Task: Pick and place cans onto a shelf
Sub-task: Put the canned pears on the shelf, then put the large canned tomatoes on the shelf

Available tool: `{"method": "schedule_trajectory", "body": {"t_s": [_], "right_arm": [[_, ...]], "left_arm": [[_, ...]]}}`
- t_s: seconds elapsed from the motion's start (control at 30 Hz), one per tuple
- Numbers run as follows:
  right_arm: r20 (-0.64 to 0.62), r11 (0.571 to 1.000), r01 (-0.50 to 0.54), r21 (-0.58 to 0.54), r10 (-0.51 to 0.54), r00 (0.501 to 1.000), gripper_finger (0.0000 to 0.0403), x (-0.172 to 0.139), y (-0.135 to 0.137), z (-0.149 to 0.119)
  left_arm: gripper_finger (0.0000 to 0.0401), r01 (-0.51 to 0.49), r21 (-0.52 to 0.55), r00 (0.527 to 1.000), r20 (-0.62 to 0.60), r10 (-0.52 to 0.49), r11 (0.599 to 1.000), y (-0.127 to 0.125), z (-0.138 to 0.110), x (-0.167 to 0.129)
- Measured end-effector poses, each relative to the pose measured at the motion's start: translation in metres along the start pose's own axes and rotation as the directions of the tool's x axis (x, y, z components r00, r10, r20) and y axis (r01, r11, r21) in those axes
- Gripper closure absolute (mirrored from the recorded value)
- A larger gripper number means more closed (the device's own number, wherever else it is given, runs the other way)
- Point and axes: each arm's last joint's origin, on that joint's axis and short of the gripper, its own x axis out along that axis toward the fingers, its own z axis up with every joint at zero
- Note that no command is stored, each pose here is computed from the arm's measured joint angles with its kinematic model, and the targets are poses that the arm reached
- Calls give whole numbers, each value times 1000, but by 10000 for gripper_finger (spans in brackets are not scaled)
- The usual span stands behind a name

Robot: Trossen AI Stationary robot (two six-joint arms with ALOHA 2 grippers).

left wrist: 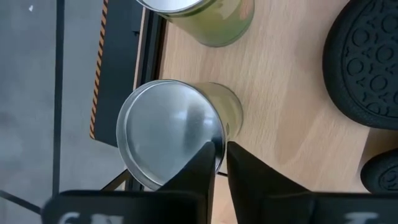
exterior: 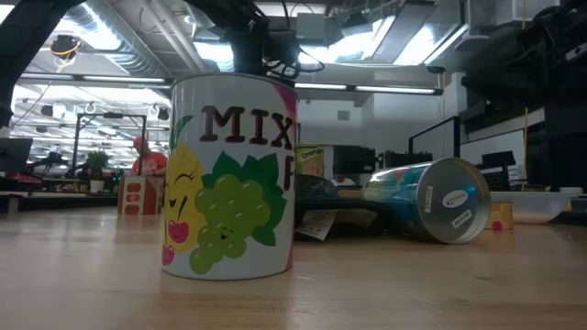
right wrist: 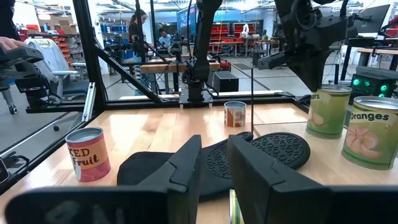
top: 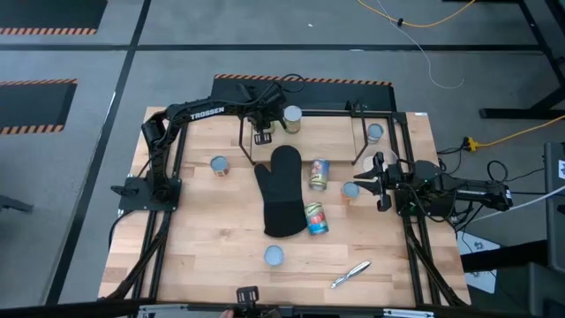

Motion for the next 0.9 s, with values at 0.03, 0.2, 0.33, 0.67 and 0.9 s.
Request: {"method": "schedule_trajectory", "body": {"t_s": [0.03,0.2,0.33,0.67,0.9], "right_arm": [[0,1000,0,0,0,1000,319,0,0,0],[0,1000,0,0,0,1000,319,0,0,0],[0,1000,0,0,0,1000,319,0,0,0],[0,1000,0,0,0,1000,319,0,0,0],[0,1000,0,0,0,1000,319,0,0,0]], "left_arm": [[363,0,0,1000,0,0,1000,0,0,0],[364,-2,-2,1000,5,2,1000,0,1,0],[364,-10,-3,1000,30,10,1000,-1,3,0],[365,-45,13,996,76,44,999,-9,12,-3],[362,-66,27,991,119,62,997,-14,22,-21]]}}
